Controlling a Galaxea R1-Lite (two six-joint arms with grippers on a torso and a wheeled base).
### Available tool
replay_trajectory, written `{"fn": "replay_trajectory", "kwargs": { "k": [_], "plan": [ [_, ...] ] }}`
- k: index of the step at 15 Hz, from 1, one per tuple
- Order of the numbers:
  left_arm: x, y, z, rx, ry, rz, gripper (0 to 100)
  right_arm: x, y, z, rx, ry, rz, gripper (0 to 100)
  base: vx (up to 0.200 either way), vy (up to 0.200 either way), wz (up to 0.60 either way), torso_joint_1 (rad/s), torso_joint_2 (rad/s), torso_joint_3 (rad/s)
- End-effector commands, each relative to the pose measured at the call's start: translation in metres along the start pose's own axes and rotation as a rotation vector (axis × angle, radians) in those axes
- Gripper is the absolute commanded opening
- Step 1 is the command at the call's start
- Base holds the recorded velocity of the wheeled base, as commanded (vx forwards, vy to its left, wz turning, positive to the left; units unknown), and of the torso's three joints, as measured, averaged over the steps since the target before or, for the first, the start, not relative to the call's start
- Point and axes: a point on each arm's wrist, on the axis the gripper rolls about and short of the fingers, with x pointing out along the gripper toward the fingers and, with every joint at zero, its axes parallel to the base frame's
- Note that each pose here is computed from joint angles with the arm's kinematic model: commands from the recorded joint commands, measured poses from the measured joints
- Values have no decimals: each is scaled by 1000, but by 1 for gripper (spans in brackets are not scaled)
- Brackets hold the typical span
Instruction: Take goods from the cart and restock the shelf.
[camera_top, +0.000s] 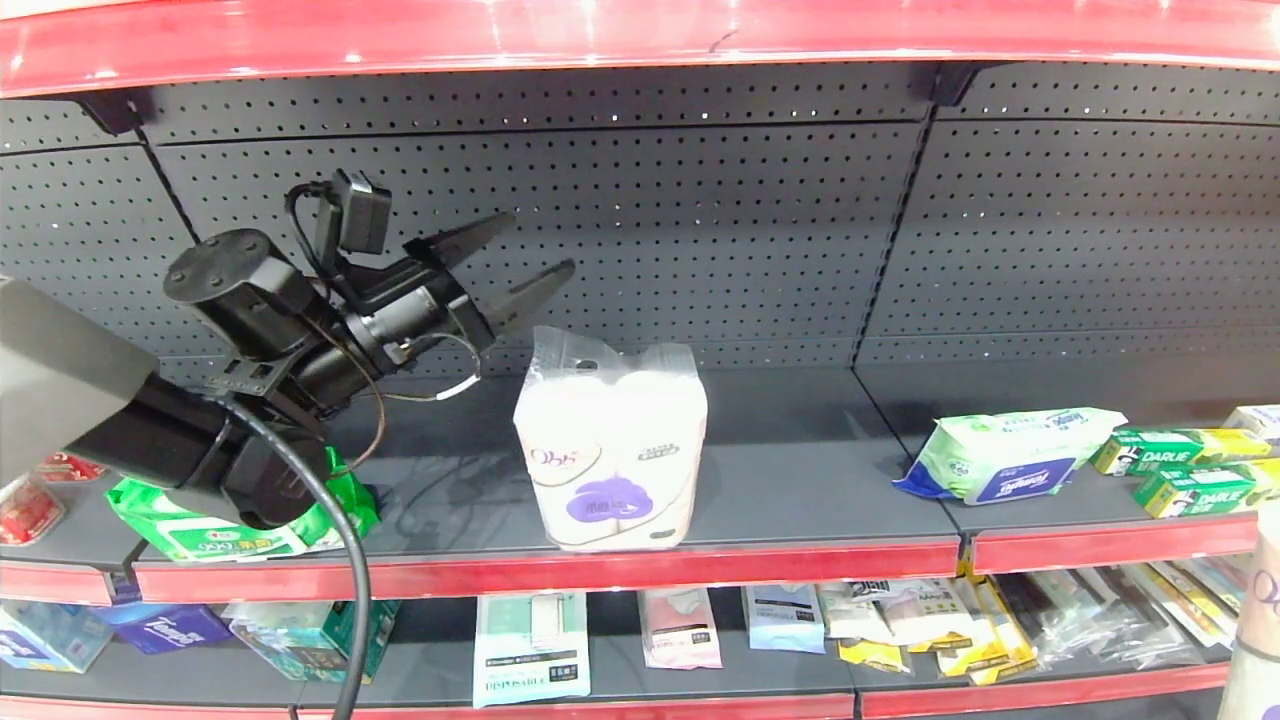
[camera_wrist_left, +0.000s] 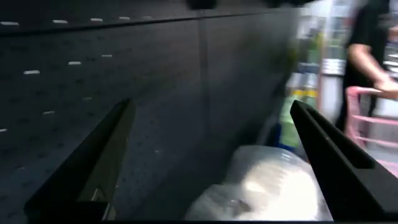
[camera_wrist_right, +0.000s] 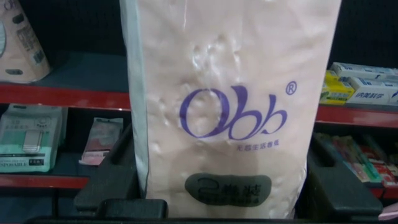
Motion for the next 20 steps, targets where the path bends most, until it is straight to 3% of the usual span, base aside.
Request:
{"fn": "replay_trajectory", "kwargs": {
  "k": [1,3,6,7,8,9,10,12,14,15,16,17,18,19,20],
  "plan": [
    [-7,7,11,60,-13,140,100,-1,-1,3,-1,-13,-2,0,0,0,0,0,0,0],
    [-6,3,10,45,-26,361,100,-2,-1,5,-2,-21,-1,0,0,0,0,0,0,0],
    [-18,14,15,21,59,715,100,-3,-1,6,-1,-28,-4,0,0,0,0,0,0,0],
    [-22,14,15,12,98,749,100,-3,-1,6,1,-28,-6,0,0,0,0,0,0,0],
    [-35,17,17,-2,195,864,100,-3,-1,6,1,-26,-5,0,0,0,0,0,0,0],
    [-44,12,15,-29,302,895,100,-3,-2,6,-1,-24,-19,0,0,0,0,0,0,0],
    [-55,7,17,-46,369,907,100,-3,-2,7,-1,-21,-29,0,0,0,0,0,0,0],
    [-87,-24,33,-115,587,888,100,1,-2,10,1,2,-27,0,0,0,0,0,0,0],
    [-125,-63,59,-186,747,785,100,8,-3,24,-4,35,-15,0,0,0,0,0,0,0],
    [-135,-70,64,-185,780,771,100,11,-3,27,-6,51,-5,0,0,0,0,0,0,0],
    [-169,-93,78,-144,843,742,100,23,-2,31,-16,102,62,0,0,0,0,0,0,0],
    [-179,-100,82,-130,841,732,100,25,-2,31,-18,110,91,0,0,0,0,0,0,0],
    [-205,-125,92,-120,836,688,100,26,-1,31,-18,111,155,0,0,0,0,0,0,0],
    [-215,-138,98,-125,833,667,100,27,-1,32,-19,112,175,0,0,0,0,0,0,0],
    [-235,-163,104,-143,837,638,100,30,-1,32,-21,126,189,0,0,0,0,0,0,0]
  ]
}}
